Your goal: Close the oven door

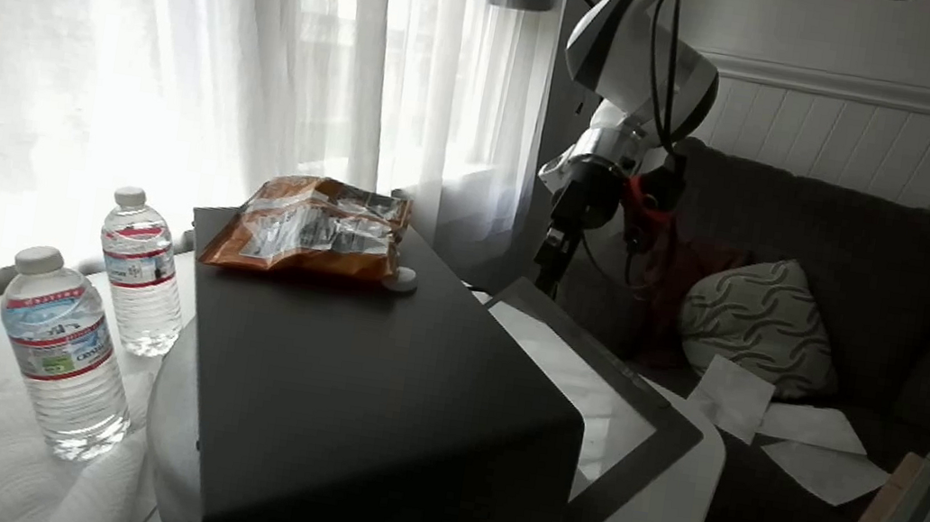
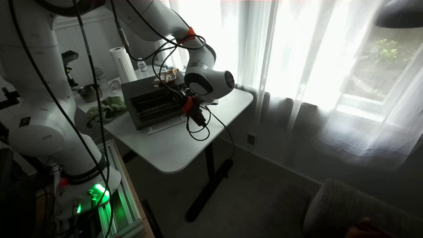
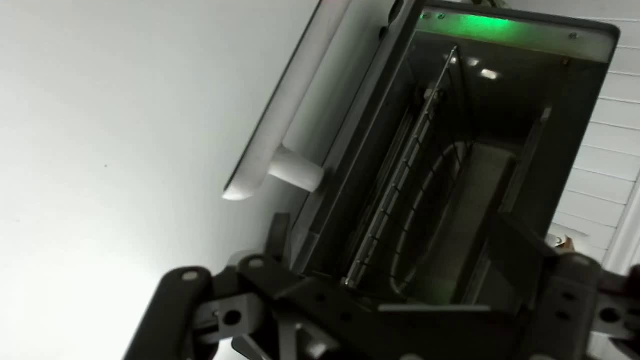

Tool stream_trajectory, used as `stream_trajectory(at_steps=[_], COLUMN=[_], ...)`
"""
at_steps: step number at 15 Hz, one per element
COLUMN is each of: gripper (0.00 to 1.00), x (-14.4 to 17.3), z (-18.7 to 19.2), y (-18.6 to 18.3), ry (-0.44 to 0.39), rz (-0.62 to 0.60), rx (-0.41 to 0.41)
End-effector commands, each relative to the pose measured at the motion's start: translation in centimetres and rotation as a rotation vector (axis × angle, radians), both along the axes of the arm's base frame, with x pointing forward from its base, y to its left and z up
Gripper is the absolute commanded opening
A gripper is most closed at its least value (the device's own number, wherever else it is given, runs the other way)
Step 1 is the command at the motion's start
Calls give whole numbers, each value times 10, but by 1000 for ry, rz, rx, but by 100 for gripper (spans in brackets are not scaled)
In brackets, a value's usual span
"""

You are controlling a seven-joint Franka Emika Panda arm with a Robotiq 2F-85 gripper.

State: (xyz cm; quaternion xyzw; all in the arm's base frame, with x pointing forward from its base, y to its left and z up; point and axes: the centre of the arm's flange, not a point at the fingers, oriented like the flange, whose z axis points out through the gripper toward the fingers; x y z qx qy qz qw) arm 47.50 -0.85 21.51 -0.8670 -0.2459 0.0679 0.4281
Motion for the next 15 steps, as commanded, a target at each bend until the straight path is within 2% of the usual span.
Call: stream_trajectory(at_steps=[1,7,15], gripper=[100,100,100], x=[-19,-25,-33], z=[25,44,58], y=[17,47,78], ry=[-76,-236,-495], rz=[60,220,420], rx=[54,64,11])
